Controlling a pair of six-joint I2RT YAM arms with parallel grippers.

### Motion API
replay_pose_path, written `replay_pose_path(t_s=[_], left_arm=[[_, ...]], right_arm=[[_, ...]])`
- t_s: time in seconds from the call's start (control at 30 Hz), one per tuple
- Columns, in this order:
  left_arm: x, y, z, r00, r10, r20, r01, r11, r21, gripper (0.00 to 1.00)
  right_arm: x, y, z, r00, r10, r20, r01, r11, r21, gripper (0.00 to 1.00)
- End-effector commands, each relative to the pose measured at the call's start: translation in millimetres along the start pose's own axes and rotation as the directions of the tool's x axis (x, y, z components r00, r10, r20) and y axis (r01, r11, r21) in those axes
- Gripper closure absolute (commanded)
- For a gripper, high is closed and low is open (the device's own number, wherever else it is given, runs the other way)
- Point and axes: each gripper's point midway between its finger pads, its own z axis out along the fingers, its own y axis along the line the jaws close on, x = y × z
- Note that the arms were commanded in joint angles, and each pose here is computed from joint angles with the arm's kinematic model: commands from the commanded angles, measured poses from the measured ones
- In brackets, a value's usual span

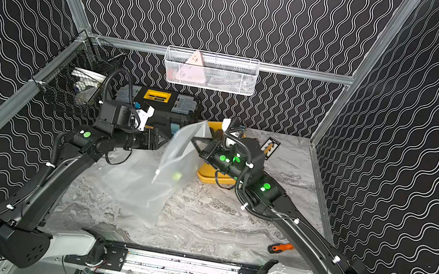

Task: Place the eggplant in a zip-top bag and seal the zipper
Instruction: Adjust the zipper food storage bag at the center of the board.

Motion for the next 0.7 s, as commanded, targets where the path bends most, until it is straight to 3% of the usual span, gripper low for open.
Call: replay_pose_path(t_s=[0.0,0.17,0.37,0.5,0.67], left_arm=[[-8,-8,-10,0.999,0.042,0.027,-0.042,0.999,0.022,0.39],[-12,-20,-18,0.997,0.068,0.042,-0.07,0.995,0.064,0.39],[13,-53,-26,0.987,0.152,0.05,-0.16,0.946,0.282,0.41],[33,-58,-21,0.98,0.196,0.041,-0.199,0.926,0.319,0.43],[60,-69,5,0.961,0.278,-0.015,-0.257,0.909,0.329,0.43]], right_arm=[[-16,-9,-17,0.994,-0.044,0.104,0.034,0.995,0.098,1.0],[-20,-5,-27,0.986,-0.085,0.142,0.064,0.987,0.149,1.0],[-31,-76,-24,0.948,-0.071,0.309,-0.044,0.936,0.349,1.0],[-44,-106,-23,0.909,-0.141,0.393,-0.061,0.886,0.459,1.0],[-48,-128,-16,0.906,-0.16,0.393,-0.074,0.852,0.518,1.0]])
